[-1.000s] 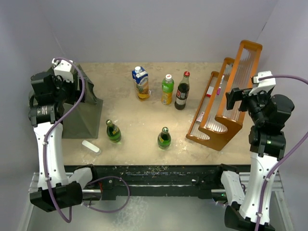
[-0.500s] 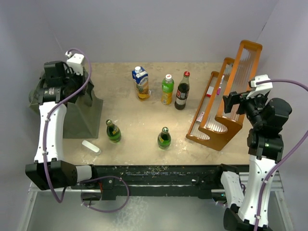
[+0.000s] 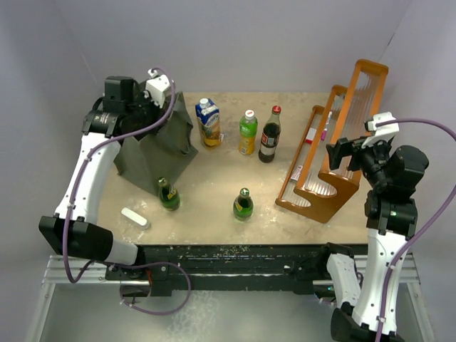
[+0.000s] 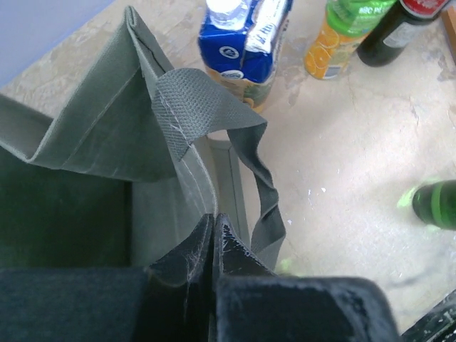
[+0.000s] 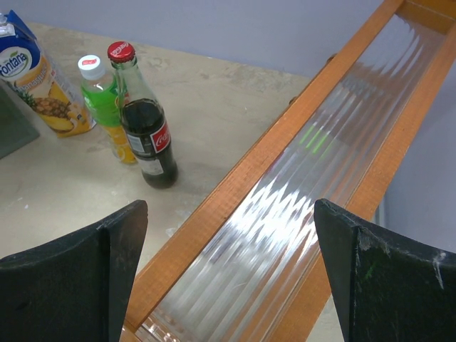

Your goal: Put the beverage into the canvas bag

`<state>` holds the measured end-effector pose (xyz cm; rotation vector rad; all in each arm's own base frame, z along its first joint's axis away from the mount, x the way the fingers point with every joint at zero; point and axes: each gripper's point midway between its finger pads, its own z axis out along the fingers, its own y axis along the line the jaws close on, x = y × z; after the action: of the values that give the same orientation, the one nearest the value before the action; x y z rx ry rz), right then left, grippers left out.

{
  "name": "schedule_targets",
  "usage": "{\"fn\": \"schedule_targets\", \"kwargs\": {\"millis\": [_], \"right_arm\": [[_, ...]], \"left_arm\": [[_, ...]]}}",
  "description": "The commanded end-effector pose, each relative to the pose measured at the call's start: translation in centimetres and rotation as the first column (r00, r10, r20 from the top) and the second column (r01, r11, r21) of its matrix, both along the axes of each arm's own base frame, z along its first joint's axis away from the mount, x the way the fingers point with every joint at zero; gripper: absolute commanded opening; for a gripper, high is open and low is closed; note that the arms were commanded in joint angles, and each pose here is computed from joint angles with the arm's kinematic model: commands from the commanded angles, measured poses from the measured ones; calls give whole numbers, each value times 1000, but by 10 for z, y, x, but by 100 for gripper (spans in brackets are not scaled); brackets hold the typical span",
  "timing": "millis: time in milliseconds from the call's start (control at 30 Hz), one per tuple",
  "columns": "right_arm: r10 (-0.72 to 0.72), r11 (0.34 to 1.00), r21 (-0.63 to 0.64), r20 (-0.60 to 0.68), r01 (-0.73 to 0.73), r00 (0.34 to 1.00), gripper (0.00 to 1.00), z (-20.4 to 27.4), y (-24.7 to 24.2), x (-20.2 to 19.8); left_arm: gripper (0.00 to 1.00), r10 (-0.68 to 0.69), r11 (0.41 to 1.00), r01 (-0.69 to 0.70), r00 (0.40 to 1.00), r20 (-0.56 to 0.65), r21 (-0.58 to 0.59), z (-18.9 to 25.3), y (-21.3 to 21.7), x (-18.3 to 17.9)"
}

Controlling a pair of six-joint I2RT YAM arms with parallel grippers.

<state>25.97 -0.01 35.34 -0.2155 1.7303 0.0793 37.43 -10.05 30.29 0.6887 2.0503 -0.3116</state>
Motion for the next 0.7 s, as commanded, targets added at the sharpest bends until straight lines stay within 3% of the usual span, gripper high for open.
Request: {"fn": "schedule_targets", "kwargs": {"millis": [0,233,433,567,667], "right_arm": [[26,1000,-12,51,-26,998,100,11,4,-1],[45,999,-14,45,-44,998,100,9,6,2],[70,997,-10,35,-70,997,100,8,8,7],[88,996,-6,23,-88,996,100,7,10,12],[115,993,-20,6,-115,993,100,6,11,17]], "left_arm": [[2,-99,993,92,991,87,77,14,-8,5],[16,-138,986,134,990,35,104,2,-11,-6],[63,-159,987,153,979,125,52,38,-22,-11],[87,-149,989,148,967,205,19,68,-30,-5],[97,-155,987,162,956,248,-4,86,-42,0]]}}
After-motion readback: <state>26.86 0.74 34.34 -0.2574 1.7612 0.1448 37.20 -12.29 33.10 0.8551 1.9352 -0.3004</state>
